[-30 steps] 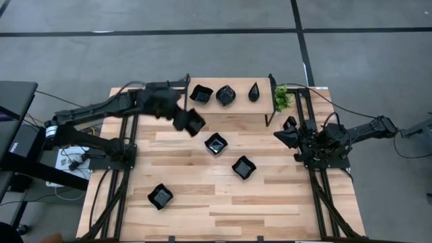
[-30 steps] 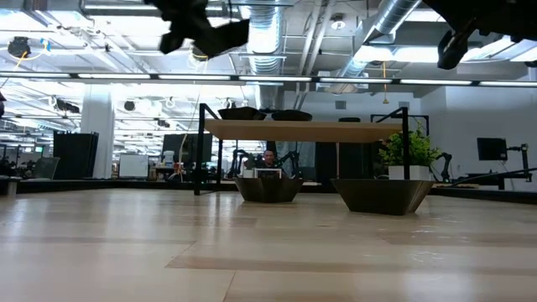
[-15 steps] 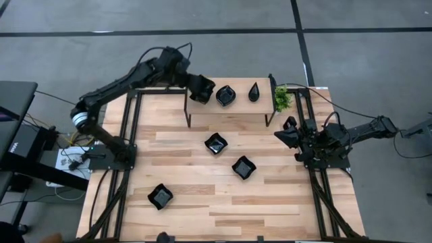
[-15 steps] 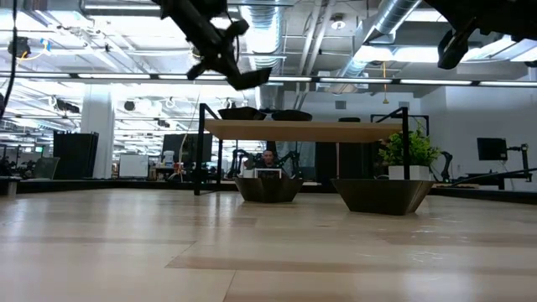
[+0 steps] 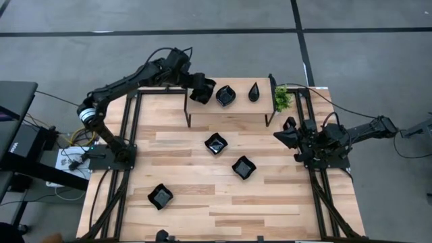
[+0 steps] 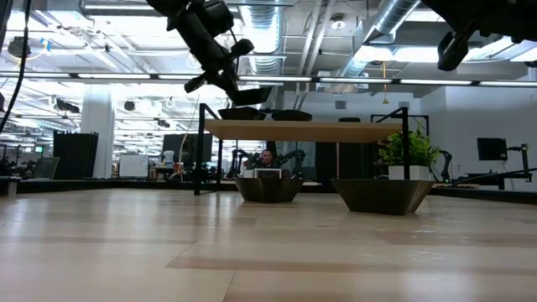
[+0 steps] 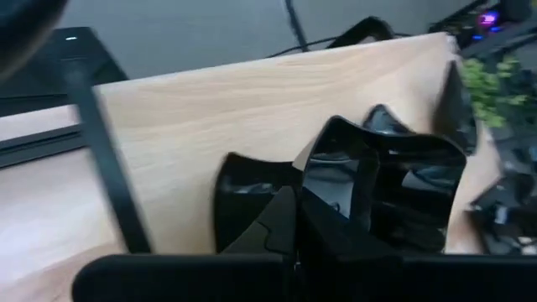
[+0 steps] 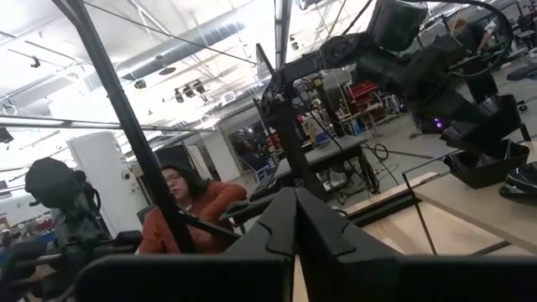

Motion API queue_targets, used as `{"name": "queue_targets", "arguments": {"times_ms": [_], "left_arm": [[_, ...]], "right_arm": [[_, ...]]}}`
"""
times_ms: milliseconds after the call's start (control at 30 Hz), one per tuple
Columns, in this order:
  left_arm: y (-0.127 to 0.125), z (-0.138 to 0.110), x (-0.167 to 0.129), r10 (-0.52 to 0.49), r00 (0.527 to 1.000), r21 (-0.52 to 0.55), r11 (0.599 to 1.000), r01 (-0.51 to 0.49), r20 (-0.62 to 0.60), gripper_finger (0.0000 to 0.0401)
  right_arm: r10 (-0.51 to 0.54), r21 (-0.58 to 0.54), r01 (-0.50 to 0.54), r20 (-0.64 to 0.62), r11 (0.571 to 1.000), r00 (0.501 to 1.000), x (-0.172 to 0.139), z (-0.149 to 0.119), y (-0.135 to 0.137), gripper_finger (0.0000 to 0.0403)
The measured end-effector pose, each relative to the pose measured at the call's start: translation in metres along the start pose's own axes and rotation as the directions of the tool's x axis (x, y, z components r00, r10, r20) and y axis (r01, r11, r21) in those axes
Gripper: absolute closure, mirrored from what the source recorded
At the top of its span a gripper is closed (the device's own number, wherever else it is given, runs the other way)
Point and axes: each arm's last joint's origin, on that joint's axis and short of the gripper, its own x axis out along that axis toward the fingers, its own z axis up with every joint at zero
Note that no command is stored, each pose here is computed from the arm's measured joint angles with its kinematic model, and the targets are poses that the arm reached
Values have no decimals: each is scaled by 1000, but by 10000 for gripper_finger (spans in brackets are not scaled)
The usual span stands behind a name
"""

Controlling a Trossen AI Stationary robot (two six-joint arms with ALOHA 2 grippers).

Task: Pick & Place Mini shaped plates
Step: Stack the distorted square plate on top of the other distorted square plate on the shelf

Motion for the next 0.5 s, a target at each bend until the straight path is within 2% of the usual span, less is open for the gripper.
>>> {"name": "queue_targets", "arguments": {"times_ms": [167,500], "left_arm": [[5,-4,-1,84,996,-5,996,-84,-11,397],[3,-5,2,88,996,-23,996,-88,-15,397]], "right_arm": [[0,0,0,-1,1000,1000,0,0,0,403],[-1,-1,1,0,1000,1000,0,0,0,403]]}}
